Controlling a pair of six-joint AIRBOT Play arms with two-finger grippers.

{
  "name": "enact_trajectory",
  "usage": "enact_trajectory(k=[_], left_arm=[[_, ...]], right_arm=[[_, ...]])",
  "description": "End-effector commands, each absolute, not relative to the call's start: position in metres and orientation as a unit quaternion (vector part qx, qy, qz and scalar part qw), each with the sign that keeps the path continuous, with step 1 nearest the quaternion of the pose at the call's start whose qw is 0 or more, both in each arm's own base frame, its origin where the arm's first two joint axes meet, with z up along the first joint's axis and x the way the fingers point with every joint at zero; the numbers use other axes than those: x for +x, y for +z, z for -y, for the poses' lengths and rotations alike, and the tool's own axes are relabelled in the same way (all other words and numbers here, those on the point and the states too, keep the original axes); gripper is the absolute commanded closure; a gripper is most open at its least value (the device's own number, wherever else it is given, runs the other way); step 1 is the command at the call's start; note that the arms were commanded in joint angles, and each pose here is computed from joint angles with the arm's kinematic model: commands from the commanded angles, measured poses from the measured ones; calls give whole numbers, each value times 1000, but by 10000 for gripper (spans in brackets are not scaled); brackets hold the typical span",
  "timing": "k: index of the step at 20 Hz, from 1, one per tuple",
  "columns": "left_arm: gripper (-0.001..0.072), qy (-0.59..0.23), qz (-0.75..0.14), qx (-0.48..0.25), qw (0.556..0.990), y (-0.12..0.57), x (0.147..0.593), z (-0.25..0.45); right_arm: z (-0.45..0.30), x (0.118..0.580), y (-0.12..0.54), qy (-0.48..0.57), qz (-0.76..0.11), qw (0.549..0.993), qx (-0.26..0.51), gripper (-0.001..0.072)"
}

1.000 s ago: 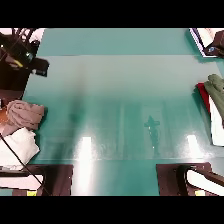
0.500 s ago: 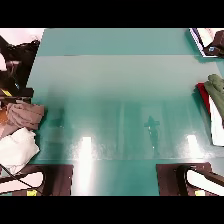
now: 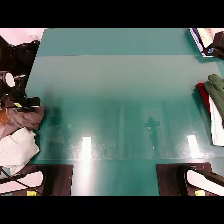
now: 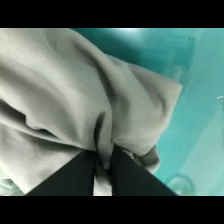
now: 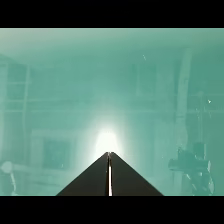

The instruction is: Fold the shirts.

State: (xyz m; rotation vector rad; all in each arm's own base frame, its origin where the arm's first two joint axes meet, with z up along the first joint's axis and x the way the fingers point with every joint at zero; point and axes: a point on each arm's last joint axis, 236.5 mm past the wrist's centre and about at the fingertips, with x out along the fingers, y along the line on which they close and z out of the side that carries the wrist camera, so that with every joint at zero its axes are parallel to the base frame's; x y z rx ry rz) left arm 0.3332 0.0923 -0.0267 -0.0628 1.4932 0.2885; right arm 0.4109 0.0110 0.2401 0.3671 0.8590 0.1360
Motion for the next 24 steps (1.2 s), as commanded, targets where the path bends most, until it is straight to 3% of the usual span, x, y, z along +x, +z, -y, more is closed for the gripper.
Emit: enact_trajectory(k=[1, 4, 6, 8, 11, 16, 20, 22, 24], left_arm=[[679, 66, -629, -58, 773, 9, 363, -58], [679, -15, -499, -29, 866, 129, 404, -6], [679, -111, -395, -15, 912, 229, 405, 58], [679, -220, -317, -8, 923, 305, 382, 124], [679, -363, -235, -3, 902, 376, 331, 207], [678, -455, -289, 30, 842, 335, 306, 286], [669, -444, -385, 37, 808, 243, 360, 314], [83, -418, -427, 28, 802, 203, 389, 304], [62, -372, -487, -3, 790, 176, 405, 264]], right_arm=[[-12, 411, 246, 67, -407, 894, 175, 692], [-11, 413, 285, 71, -360, 915, 164, 692], [-11, 413, 321, 73, -315, 933, 154, 692], [-11, 409, 352, 76, -279, 946, 145, 692], [-13, 401, 382, 80, -243, 957, 135, 692], [-15, 391, 383, 78, -235, 959, 138, 692], [-16, 380, 377, 77, -239, 958, 140, 692], [-16, 377, 378, 76, -238, 958, 140, 692], [-16, 377, 379, 76, -236, 959, 139, 692]])
